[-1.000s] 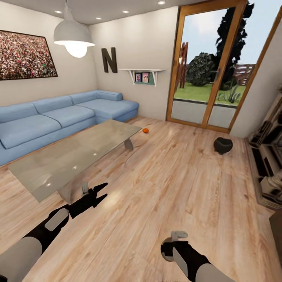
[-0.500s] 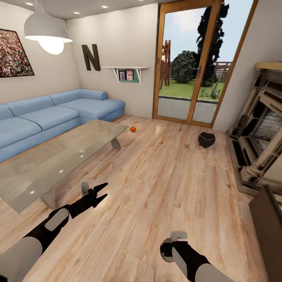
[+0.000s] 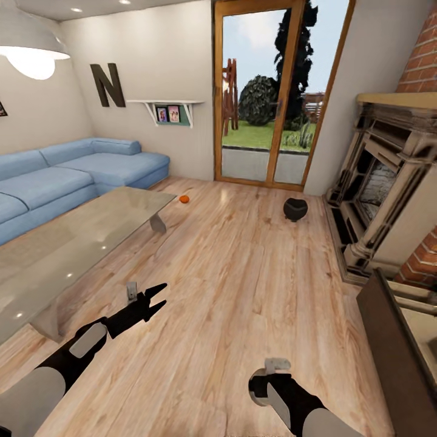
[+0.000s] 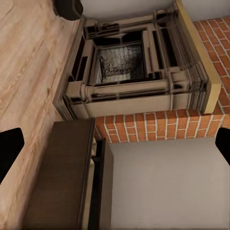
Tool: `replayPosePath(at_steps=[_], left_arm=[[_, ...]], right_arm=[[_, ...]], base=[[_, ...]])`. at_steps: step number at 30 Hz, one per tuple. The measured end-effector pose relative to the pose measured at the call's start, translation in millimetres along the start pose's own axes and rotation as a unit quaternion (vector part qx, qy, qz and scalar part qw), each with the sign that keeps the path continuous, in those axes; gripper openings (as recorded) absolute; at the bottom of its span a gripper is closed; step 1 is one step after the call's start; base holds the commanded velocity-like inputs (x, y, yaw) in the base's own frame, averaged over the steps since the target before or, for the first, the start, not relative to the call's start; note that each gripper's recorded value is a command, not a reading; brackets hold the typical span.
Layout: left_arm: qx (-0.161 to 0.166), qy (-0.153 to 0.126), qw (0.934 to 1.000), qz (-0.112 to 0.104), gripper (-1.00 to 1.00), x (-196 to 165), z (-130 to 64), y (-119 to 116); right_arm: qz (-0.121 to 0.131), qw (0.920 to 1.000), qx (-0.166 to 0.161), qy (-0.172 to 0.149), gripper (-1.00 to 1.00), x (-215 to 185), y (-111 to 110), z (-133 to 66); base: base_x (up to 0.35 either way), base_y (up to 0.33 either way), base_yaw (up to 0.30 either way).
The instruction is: Place each of the two pumpkins and all three candles from the living room inside a cabinet in the living room (use any cabinet), then make sure every cabinet is closed, and position the cauldron so it is next to a table in the living room.
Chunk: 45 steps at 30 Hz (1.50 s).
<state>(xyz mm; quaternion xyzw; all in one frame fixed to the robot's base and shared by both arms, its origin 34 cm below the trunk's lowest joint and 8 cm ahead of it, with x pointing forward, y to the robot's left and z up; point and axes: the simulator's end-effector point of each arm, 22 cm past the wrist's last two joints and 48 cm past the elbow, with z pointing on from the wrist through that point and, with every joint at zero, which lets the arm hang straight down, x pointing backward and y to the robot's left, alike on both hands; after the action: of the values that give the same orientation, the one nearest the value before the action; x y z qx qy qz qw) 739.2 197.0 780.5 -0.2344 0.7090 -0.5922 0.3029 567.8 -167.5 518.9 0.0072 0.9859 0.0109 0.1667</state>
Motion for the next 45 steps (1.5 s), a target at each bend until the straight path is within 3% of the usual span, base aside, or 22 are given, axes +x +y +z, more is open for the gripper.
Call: replayPosePath(at_steps=[7,14,22,33,45], left_arm=[[-0.001,0.000,1.0000,-0.001,1.00,1,0.0,2],[-0.002,0.000,1.0000,-0.002,1.00,1,-0.1,3],[-0.002,0.000,1.0000,-0.002,1.00,1,-0.3,4],[-0.002,0.001,1.0000,-0.003,1.00,2,0.7,3],[-0.002,0.000,1.0000,-0.001,1.00,1,0.3,3]], right_arm=[[0.000,1.0000,0.001,0.002,-1.00,1,-2,1.3],[0.029,0.9996,0.000,0.005,-1.00,3,-6,2.0],[0.031,0.9995,0.001,0.005,-1.00,3,-7,2.1],[0.020,0.9997,-0.002,0.015,-1.00,15,-3,3.9],[0.018,0.9997,-0.002,0.015,-1.00,15,-1,3.7]], base=[[0.000,0.000,-0.267],[0.000,0.000,-0.278],[0.000,0.000,-0.254],[0.008,0.000,-0.020],[0.310,0.000,0.000]])
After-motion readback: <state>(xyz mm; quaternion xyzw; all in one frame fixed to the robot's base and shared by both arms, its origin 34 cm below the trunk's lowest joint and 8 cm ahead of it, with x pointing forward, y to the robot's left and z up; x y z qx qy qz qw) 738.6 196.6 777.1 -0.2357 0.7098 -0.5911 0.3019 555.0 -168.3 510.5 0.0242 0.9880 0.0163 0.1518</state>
